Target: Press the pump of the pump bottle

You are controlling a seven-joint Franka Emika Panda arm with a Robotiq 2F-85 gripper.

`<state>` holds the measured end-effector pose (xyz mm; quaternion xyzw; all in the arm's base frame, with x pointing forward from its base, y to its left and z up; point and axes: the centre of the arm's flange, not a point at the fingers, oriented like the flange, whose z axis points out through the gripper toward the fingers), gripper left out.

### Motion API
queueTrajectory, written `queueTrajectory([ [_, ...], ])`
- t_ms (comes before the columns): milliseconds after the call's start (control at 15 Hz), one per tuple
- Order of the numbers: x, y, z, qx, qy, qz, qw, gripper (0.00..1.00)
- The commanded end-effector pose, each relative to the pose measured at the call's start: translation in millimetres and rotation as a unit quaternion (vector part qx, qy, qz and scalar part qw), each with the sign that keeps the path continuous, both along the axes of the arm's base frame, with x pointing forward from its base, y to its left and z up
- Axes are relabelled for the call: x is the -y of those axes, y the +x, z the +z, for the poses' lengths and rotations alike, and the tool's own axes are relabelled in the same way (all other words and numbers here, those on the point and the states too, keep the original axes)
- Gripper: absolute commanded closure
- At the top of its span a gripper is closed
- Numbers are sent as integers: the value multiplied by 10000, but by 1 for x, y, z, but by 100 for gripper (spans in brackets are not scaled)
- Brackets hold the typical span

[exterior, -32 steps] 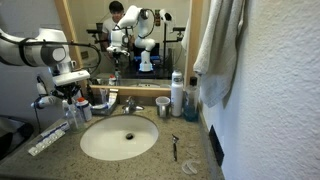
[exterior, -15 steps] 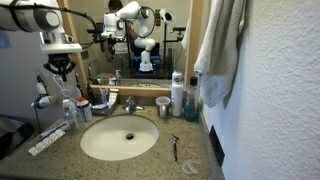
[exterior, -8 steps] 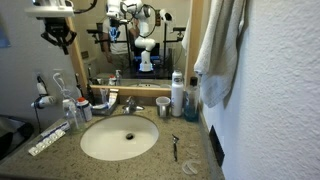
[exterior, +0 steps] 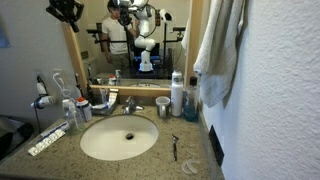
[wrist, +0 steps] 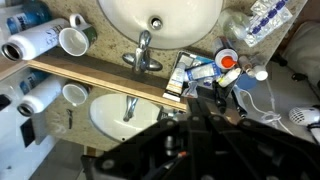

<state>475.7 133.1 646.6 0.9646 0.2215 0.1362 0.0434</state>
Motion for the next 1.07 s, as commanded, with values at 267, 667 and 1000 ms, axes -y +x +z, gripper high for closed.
queueTrajectory([
  [267,14,-15,2,-171,-237,-817,9962,51],
  [667,13,-15,-4,-335,-263,-932,9947,5],
  [1000,14,-14,-8,-359,-283,-942,9945,0],
])
